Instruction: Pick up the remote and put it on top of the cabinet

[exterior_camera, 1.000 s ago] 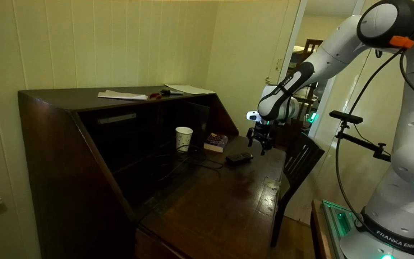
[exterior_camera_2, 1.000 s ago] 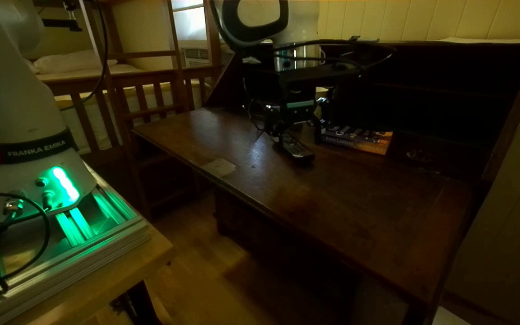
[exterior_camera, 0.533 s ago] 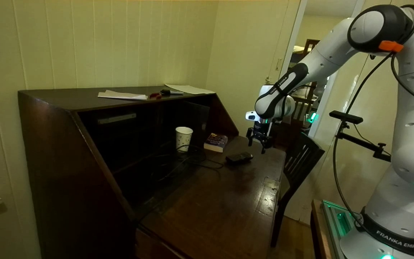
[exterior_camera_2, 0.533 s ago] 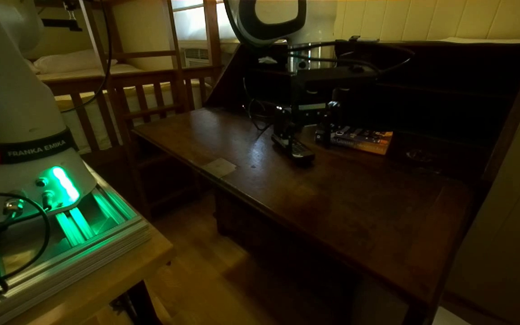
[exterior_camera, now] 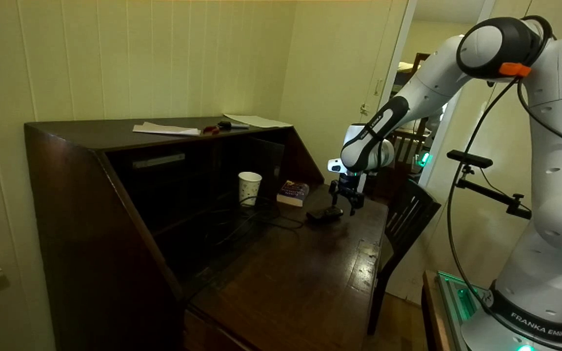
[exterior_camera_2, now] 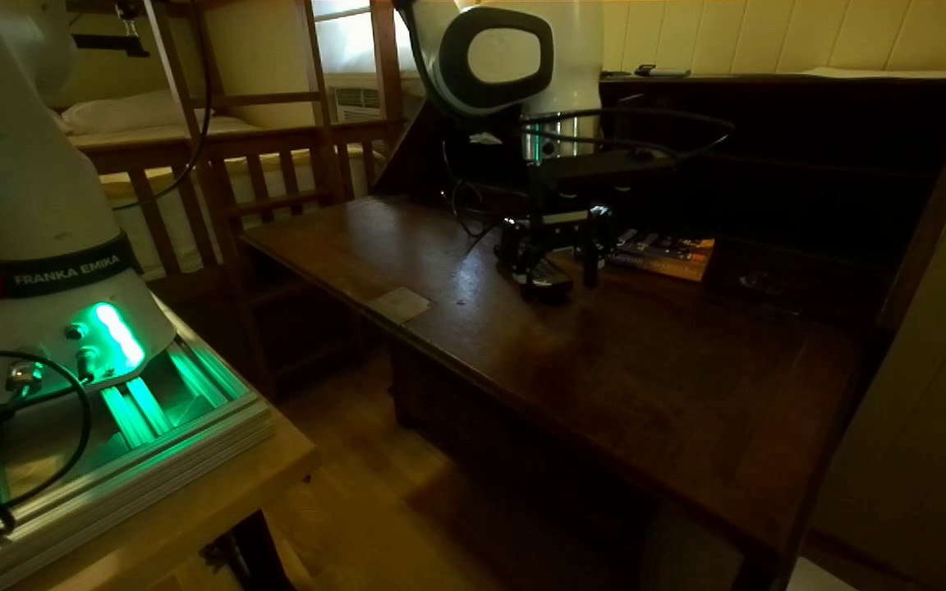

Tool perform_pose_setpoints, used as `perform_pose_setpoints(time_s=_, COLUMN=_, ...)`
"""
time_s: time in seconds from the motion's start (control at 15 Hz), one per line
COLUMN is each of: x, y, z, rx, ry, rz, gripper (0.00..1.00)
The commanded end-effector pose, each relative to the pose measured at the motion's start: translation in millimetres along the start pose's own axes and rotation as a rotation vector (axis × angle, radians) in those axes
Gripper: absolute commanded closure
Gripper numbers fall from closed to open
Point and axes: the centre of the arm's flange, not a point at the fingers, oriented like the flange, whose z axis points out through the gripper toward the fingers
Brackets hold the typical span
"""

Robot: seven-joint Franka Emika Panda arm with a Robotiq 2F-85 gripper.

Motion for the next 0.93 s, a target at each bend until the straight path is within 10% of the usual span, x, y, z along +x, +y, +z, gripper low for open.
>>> perform_pose_setpoints(time_s=0.0, x=10.5, y=1.4, z=4.5, rx=-0.035, ry=-0.017, rz=-0.042, gripper=0.00)
perform_pose_setpoints(time_s=0.33, x=28.2, y=-1.3, z=7.6, rx=-0.039, ry=-0.006, rz=-0.061, gripper=0.00)
perform_pose_setpoints(time_s=0.47, x=31.2, y=-0.4, z=8.1, rx=-0.043, ry=-0.004, rz=-0.065, gripper=0.26)
perform_pose_setpoints(time_s=0.87, x=33.3, y=-1.1, z=4.6, rx=-0.038, ry=0.013, rz=-0.044, gripper=0.64)
